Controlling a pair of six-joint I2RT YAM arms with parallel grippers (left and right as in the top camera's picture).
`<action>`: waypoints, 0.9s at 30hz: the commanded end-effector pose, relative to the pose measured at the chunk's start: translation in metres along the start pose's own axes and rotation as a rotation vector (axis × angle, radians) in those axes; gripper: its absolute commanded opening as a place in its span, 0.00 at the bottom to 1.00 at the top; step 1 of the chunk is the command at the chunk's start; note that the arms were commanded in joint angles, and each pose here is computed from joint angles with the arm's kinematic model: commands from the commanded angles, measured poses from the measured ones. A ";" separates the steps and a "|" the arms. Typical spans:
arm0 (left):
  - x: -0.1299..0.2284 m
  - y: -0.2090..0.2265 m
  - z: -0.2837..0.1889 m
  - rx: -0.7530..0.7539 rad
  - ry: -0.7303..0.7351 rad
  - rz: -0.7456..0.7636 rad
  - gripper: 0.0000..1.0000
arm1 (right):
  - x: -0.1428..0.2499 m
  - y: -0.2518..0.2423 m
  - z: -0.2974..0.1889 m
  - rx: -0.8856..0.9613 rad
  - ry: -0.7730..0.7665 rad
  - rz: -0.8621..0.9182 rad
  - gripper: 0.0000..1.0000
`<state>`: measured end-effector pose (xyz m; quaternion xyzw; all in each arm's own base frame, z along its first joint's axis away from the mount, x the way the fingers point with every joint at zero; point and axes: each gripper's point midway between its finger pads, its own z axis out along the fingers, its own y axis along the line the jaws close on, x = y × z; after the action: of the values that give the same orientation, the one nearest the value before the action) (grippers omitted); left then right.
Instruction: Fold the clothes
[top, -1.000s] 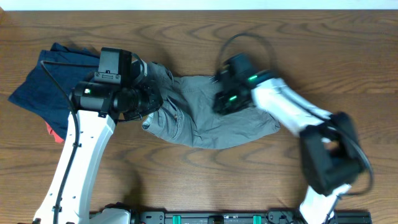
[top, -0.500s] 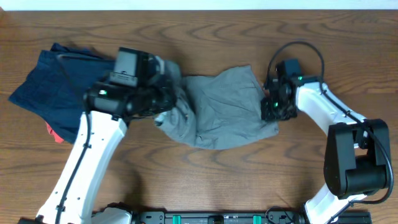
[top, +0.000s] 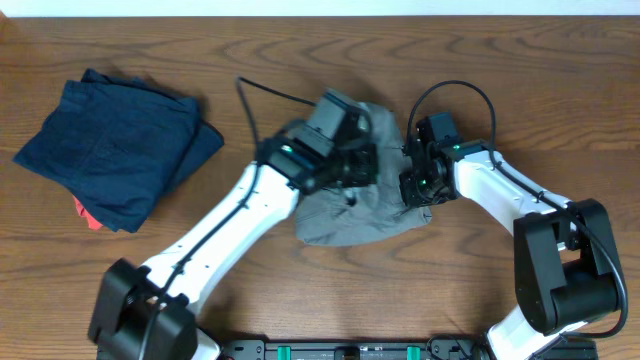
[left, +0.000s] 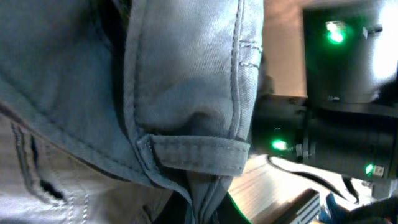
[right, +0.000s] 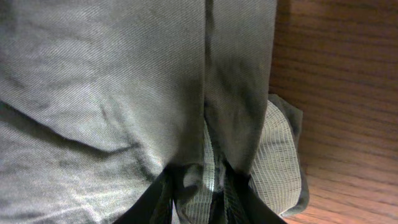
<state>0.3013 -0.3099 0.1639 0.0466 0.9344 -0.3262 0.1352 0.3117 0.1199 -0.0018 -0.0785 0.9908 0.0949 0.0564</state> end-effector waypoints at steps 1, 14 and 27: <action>-0.002 -0.015 0.003 0.032 -0.008 -0.003 0.26 | 0.030 0.003 0.023 -0.015 0.109 0.070 0.26; -0.114 0.078 -0.043 -0.162 -0.359 0.041 0.69 | -0.062 -0.033 -0.145 -0.007 -0.287 0.161 0.30; -0.113 0.147 0.046 -0.223 -0.238 -0.006 0.69 | -0.001 0.098 -0.127 -0.379 -0.103 -0.192 0.31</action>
<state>0.4446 -0.2220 0.0913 -0.0190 0.9367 -0.2314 0.2622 0.3074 0.1737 0.1623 -0.1498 0.9421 0.2608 0.1484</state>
